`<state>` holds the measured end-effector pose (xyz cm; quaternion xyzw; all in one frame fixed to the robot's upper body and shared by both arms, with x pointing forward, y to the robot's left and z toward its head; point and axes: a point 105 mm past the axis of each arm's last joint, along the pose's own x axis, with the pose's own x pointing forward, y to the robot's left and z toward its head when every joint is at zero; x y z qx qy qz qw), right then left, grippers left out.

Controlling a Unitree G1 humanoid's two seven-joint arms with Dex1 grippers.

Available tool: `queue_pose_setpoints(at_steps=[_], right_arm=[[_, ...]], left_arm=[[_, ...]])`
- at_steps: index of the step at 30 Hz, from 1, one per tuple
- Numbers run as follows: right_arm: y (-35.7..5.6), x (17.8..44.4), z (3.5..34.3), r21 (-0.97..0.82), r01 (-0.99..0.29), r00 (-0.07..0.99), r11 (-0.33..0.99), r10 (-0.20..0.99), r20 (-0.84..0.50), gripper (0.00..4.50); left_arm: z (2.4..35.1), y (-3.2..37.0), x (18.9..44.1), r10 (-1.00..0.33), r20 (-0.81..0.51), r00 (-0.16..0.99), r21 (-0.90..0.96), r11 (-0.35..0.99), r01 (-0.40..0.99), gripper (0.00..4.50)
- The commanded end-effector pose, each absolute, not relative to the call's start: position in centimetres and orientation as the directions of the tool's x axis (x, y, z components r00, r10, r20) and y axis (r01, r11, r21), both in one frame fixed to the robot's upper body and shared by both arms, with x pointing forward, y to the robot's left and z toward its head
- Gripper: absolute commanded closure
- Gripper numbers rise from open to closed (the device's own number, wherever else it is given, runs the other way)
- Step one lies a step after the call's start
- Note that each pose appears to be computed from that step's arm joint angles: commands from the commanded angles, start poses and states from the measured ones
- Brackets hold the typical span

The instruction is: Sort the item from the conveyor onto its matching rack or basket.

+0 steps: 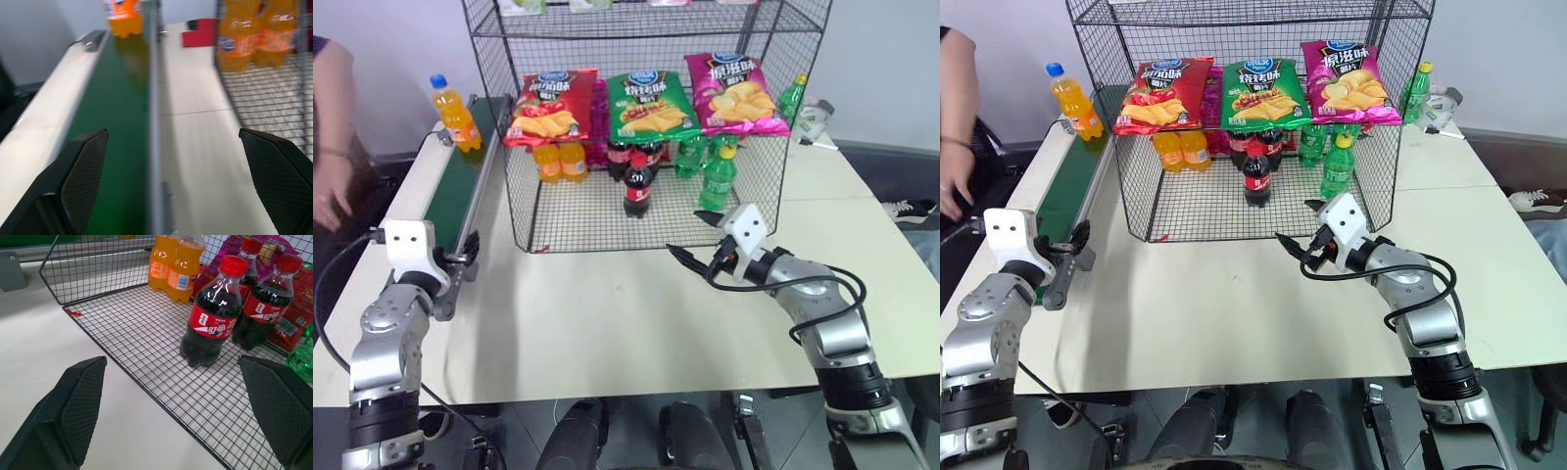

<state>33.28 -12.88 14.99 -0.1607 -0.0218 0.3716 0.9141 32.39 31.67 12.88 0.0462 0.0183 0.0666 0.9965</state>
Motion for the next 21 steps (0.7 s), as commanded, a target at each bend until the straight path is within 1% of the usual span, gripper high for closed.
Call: queue_pose_setpoints(at_steps=[1, 5, 12, 21], right_arm=[[-12.2, 33.3, 16.2, -0.333, -0.675, 0.708, 0.658, 0.705, -0.041, 0.0], [-11.2, 33.0, 16.2, -0.323, -0.693, 0.688, 0.644, 0.725, -0.031, 0.0], [-10.4, 32.5, 16.2, -0.306, -0.711, 0.671, 0.633, 0.741, -0.028, 0.0], [-7.1, 30.5, 16.5, -0.252, -0.789, 0.578, 0.56, 0.816, 0.004, 0.0]], left_arm=[[14.2, 32.8, 32.1, 0.181, 0.028, 0.983, 0.078, 0.98, -0.183, 0.06], [14.4, 32.2, 32.2, 0.152, 0.049, 0.987, 0.081, 0.984, -0.156, 0.06], [14.6, 32.2, 32.3, 0.147, 0.065, 0.987, 0.083, 0.985, -0.152, 0.06], [14.8, 33.2, 32.2, 0.169, 0.079, 0.983, 0.099, 0.979, -0.176, 0.06]])
